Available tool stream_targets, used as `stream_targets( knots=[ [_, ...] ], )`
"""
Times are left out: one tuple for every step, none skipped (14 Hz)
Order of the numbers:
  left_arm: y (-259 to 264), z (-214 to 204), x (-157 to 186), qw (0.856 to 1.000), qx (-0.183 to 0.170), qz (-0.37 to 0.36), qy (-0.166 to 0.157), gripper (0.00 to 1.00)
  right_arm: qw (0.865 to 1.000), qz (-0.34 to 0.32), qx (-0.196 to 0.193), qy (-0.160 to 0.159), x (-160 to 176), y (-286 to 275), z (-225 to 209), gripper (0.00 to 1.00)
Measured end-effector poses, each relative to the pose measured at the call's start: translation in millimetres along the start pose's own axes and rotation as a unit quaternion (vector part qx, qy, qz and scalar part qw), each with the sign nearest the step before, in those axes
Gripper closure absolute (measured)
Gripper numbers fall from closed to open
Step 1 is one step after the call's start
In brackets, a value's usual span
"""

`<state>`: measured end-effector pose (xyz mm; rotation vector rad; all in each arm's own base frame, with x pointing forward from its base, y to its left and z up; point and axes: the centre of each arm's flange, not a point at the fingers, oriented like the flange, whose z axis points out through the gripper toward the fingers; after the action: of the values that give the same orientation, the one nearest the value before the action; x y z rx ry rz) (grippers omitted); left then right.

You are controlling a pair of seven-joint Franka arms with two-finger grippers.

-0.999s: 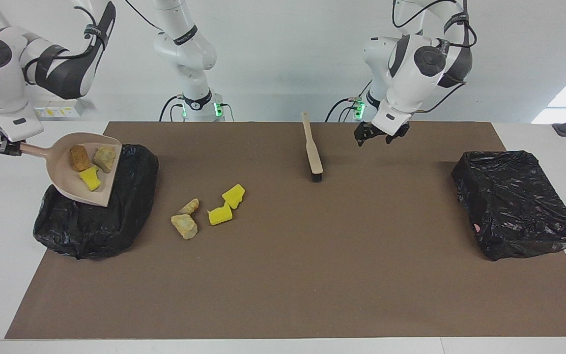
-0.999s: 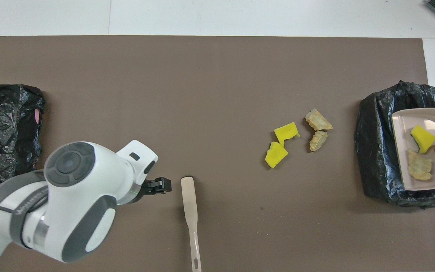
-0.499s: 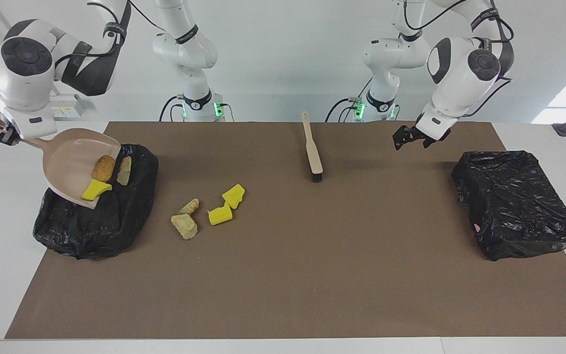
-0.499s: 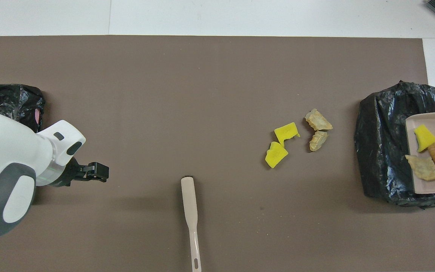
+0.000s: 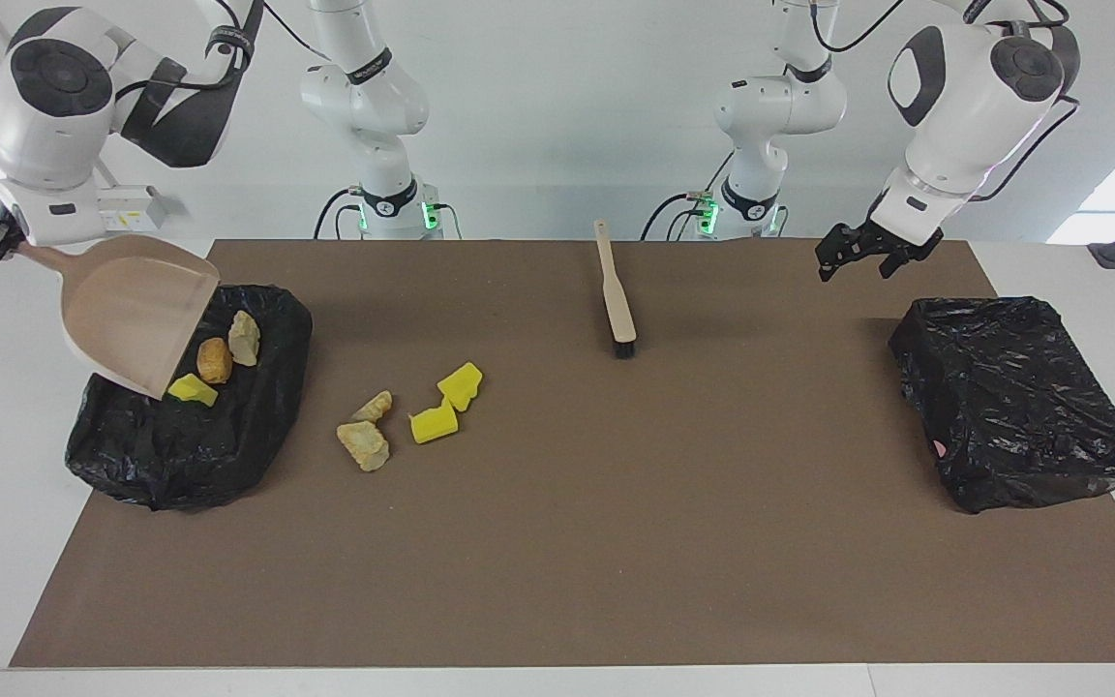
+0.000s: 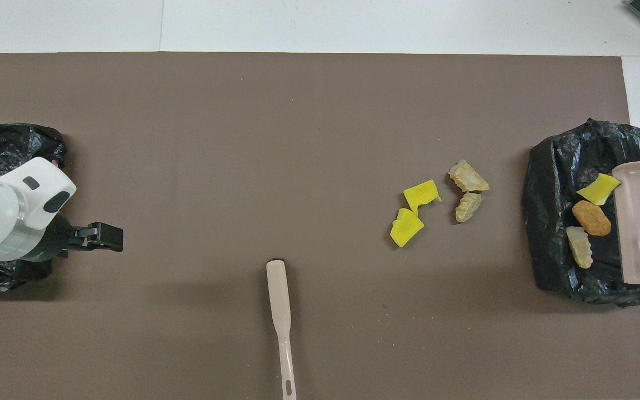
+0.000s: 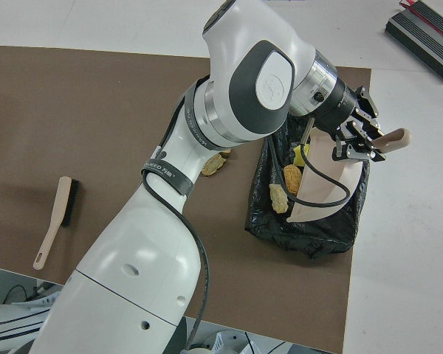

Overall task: Sweep and dump trash in bin
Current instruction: 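Tip the dustpan over the black bag with the right gripper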

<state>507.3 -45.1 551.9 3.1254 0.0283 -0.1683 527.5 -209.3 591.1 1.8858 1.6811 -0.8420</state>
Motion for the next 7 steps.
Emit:
stream_targets(
  knots=[
    [0, -7, 5, 1.0, 0.004, 0.002, 0.003, 0.0, 1.0, 0.004, -0.001, 0.003, -3, -2, -2, 0.68],
    [0, -14, 9, 1.0, 0.004, 0.002, 0.007, 0.0, 1.0, 0.008, -0.003, 0.009, -5, -4, -3, 0.68],
    [1, -20, 14, 1.0, 0.004, 0.003, 0.011, 0.0, 1.0, 0.015, -0.004, 0.021, -7, -6, -5, 0.68],
    [1, -27, 17, 1.0, 0.003, 0.003, 0.012, 0.0, 0.999, 0.023, -0.004, 0.034, -10, -8, -5, 0.68],
    [1, -33, 19, 1.0, 0.003, 0.003, 0.009, 0.0, 0.998, 0.033, -0.003, 0.049, -14, -11, -3, 0.68],
    [1, -36, 21, 1.0, 0.004, 0.004, 0.004, 0.0, 0.997, 0.042, -0.002, 0.066, -17, -13, -1, 0.68],
    [1, -36, 20, 1.0, 0.004, 0.005, -0.001, 0.0, 0.995, 0.054, 0.0, 0.089, -19, -15, 2, 0.68]
  ],
)
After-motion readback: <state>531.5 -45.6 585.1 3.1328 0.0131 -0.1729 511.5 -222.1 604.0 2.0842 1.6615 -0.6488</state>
